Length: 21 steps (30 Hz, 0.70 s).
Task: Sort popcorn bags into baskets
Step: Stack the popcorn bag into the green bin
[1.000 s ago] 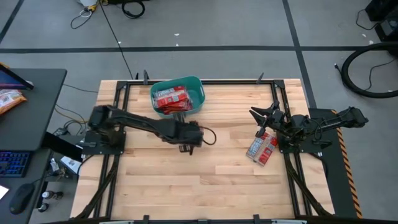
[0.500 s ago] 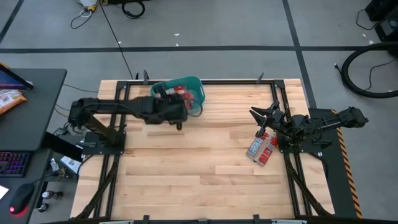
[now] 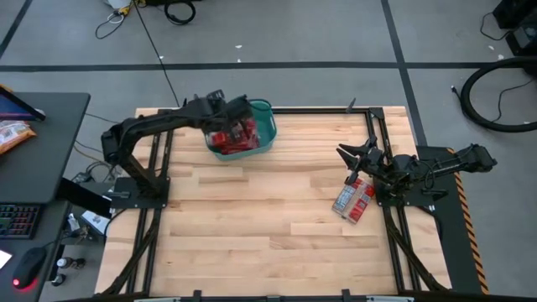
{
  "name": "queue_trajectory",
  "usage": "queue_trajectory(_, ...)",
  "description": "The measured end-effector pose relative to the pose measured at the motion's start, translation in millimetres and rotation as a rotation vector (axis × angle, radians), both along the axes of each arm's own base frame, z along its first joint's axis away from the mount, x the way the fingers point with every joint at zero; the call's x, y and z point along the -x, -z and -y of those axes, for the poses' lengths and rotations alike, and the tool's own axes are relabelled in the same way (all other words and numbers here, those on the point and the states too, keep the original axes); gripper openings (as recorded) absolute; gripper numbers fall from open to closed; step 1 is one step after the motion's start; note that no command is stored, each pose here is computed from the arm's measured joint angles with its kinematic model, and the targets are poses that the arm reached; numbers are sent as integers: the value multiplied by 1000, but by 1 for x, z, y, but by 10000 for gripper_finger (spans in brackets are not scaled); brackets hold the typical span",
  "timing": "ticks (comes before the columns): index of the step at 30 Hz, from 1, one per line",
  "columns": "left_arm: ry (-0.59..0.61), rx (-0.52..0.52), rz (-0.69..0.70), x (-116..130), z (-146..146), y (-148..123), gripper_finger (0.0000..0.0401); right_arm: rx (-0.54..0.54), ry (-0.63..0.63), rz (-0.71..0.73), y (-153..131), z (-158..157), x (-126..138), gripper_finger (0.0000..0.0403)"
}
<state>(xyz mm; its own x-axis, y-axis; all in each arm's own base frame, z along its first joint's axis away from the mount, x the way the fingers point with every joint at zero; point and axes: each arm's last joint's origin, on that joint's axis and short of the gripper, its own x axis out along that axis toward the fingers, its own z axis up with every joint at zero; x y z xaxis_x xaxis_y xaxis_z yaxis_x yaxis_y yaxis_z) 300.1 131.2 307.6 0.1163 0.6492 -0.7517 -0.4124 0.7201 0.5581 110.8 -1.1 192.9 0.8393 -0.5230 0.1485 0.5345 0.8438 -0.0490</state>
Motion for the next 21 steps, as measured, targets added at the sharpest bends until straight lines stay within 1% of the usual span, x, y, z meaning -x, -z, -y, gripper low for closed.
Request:
queue_trajectory(3, -4, 61, 21, 0, 2, 3, 102, 0, 0, 0, 0, 0, 0, 80)
queue_trajectory(5, 28, 86, 56, -5, 9, 2, 124, 0, 0, -2, 0, 0, 0, 80)
queue_trajectory(7, 71, 88, 71, -11, 20, 2, 138, 0, 1, -3, 0, 0, 0, 80)
queue_trajectory(12, 152, 75, 120, -23, 43, 0, 142, 0, -1, -2, 0, 0, 0, 80)
queue_trajectory(18, 200, 74, 128, -28, 60, -1, 141, 1, -2, -3, 0, 0, 0, 80)
queue_trajectory(21, 225, 73, 132, -30, 69, 10, 141, 1, -3, -3, 0, 0, 0, 80)
